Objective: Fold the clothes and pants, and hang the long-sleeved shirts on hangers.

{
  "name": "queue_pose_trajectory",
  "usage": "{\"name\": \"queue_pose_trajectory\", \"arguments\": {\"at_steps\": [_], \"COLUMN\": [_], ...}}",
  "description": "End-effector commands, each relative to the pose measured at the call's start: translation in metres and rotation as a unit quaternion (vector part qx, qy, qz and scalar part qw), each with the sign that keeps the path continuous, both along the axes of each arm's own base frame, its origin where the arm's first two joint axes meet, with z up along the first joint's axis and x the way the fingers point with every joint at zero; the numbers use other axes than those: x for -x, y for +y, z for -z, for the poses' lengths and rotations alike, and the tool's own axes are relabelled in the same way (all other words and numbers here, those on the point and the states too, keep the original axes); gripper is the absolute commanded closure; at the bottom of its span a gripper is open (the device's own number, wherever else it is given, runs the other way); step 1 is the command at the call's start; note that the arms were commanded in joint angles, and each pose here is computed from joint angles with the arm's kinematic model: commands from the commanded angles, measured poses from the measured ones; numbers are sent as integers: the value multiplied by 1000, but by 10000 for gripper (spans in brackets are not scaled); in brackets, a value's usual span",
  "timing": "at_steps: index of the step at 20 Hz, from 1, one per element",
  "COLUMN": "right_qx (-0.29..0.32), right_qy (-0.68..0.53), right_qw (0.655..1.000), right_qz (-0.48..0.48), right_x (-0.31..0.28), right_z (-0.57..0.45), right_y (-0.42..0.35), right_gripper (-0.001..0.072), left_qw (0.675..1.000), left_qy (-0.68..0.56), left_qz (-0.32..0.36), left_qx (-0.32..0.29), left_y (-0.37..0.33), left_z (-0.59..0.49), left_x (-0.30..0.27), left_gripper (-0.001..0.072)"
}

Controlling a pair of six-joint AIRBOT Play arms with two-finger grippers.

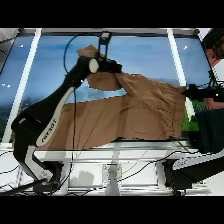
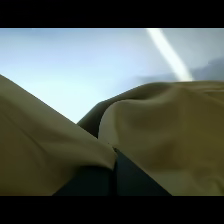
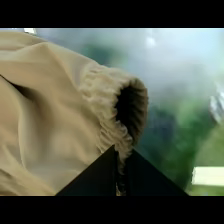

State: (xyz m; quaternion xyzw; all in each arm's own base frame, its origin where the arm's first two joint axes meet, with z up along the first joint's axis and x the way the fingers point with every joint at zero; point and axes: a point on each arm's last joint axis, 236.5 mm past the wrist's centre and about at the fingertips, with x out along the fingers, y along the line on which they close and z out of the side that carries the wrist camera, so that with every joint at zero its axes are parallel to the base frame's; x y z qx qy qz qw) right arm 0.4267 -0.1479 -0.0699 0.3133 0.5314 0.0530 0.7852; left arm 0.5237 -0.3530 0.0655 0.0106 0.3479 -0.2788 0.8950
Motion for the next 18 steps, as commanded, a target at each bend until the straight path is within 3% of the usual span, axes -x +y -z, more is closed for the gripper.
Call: {"name": "queue_pose_trajectory", "arguments": {"at_steps": [1,6,12,15,18], "right_qx": [-5,-1,-2,-5,-5], "right_qy": [18,19,25,28,27], "right_qw": [1000,1000,1000,1000,1000], "right_qz": [-2,-2,-9,-12,-12], "right_x": [18,18,22,23,23], "right_z": [-3,-2,-1,-1,-1], "right_y": [-9,-10,-8,-6,-7], "right_gripper": [684,684,684,683,683], "left_qw": [998,996,981,956,942], "left_qy": [-22,38,118,188,216], "left_qz": [-36,-25,-140,-221,-258], "left_qx": [-53,-74,-70,-34,-6], "left_y": [-17,-4,101,123,128], "left_z": [9,43,83,135,157], "left_x": [22,98,150,180,194], "left_gripper": [689,689,688,687,686]}}
